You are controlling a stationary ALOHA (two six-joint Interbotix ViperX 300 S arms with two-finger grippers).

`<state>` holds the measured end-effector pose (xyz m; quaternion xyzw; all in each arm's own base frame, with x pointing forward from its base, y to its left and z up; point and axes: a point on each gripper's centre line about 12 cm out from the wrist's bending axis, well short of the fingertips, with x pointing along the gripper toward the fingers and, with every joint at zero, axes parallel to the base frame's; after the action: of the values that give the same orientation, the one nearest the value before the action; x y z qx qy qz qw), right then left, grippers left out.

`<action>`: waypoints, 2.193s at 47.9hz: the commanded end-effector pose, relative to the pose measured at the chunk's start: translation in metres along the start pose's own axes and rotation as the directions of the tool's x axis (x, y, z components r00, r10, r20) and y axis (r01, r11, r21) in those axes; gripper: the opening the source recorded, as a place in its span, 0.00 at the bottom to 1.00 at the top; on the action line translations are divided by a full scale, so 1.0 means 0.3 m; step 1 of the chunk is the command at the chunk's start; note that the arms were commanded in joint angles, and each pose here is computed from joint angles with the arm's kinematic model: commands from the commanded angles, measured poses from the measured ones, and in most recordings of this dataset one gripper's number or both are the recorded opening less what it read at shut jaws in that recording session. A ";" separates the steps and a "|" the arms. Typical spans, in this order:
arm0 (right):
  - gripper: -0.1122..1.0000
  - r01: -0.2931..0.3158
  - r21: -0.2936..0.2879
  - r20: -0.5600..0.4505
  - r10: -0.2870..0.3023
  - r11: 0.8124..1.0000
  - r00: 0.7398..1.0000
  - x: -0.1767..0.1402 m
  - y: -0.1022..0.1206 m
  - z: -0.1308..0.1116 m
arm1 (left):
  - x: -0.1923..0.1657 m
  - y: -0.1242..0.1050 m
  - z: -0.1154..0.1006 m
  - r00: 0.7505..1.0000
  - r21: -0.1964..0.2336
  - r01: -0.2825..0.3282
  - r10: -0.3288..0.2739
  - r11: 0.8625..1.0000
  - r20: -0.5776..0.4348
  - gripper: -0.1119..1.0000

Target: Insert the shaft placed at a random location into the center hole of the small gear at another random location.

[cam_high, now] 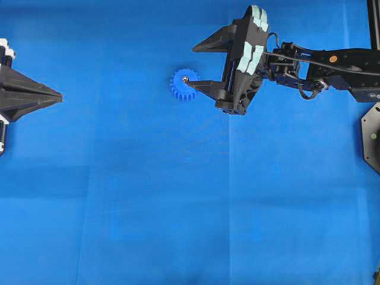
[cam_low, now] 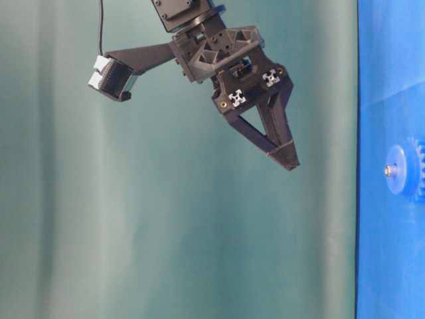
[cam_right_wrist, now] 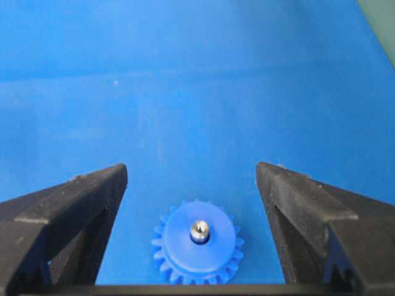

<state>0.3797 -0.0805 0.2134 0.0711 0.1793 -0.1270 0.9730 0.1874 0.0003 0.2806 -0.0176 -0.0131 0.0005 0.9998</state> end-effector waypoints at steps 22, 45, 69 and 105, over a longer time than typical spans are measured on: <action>0.81 -0.051 -0.010 0.015 0.051 0.999 0.999 -0.181 0.046 -0.038 | 0.002 -0.002 0.017 1.000 0.005 0.003 -0.003 1.000 0.011 0.10; 0.81 -0.075 -0.005 0.006 0.075 0.997 0.997 -0.357 0.041 -0.088 | 0.001 -0.002 0.010 1.000 0.004 0.002 -0.002 1.000 0.006 0.10; 0.80 -0.075 -0.006 0.009 0.075 0.997 0.997 -0.358 0.040 -0.089 | 0.001 -0.001 0.008 1.000 0.005 0.001 -0.001 1.000 0.005 0.10; 0.81 -0.075 -0.006 0.011 0.075 0.997 0.997 -0.358 0.040 -0.089 | 0.000 -0.001 0.004 1.000 0.004 0.002 -0.002 1.000 0.001 0.10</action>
<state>0.2754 -0.0402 0.2238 0.0736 0.1822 -0.0905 0.9763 0.1862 0.0002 0.2781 -0.0169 -0.0084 0.0005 0.9998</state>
